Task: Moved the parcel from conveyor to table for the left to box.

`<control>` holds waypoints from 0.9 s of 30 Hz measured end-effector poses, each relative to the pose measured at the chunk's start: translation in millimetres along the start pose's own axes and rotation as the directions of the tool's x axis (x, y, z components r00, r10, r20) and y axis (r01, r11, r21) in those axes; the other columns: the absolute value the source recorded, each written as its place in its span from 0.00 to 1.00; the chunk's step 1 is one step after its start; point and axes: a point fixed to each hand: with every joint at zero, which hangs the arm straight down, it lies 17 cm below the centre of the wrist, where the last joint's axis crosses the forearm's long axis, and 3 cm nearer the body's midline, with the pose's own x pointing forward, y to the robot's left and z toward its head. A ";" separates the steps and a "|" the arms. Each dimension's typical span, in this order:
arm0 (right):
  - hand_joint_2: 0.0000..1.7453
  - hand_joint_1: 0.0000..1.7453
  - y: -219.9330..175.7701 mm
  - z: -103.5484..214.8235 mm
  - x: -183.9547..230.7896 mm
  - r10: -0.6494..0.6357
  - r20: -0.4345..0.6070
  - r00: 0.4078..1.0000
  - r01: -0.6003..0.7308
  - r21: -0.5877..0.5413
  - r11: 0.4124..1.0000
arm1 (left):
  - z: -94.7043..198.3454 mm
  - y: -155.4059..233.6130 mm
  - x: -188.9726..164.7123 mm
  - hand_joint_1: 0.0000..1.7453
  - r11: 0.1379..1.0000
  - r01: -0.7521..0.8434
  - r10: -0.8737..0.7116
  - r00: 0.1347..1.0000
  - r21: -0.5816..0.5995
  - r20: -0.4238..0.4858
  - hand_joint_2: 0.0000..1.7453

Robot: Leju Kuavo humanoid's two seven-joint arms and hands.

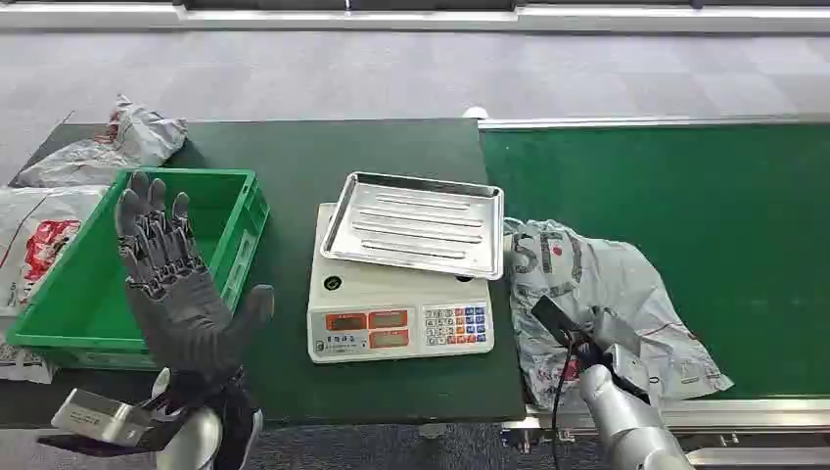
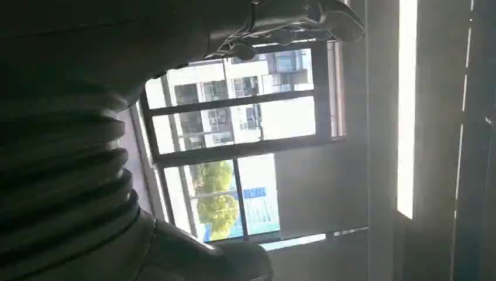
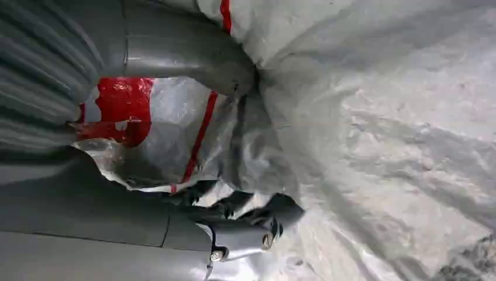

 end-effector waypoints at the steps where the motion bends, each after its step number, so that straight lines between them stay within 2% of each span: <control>1: 1.00 1.00 0.1 0.0 2.7 0.001 0.007 1.000 -0.001 -0.001 1.000 | 0.3 0.0 -0.1 0.00 1.000 0.000 0.000 1.000 0.000 0.001 1.00; 8: 1.00 1.00 -9.7 -1.8 14.7 0.007 0.048 0.999 -0.006 -0.039 0.999 | 0.8 2.1 -0.2 0.00 1.000 0.008 -0.008 1.000 0.012 0.007 1.00; 13: 1.00 1.00 -14.3 -0.6 31.2 -0.007 0.128 0.992 0.016 -0.070 0.997 | 1.3 3.9 0.2 0.00 1.000 0.012 -0.012 1.000 0.019 0.010 1.00; 19: 1.00 1.00 -11.7 0.6 36.2 -0.013 0.142 0.990 0.023 -0.067 0.998 | 1.3 5.5 0.4 0.00 1.000 0.017 -0.017 1.000 0.026 0.011 1.00; 24: 1.00 1.00 -15.9 7.4 62.2 -0.057 0.277 0.959 0.084 -0.085 0.993 | 2.8 7.4 2.0 0.00 0.999 0.020 -0.020 1.000 0.030 0.021 1.00; 27: 1.00 1.00 -29.1 13.4 73.6 -0.076 0.322 0.944 0.125 -0.134 0.983 | 3.1 10.1 1.9 0.00 0.999 0.022 -0.023 0.999 0.035 0.023 1.00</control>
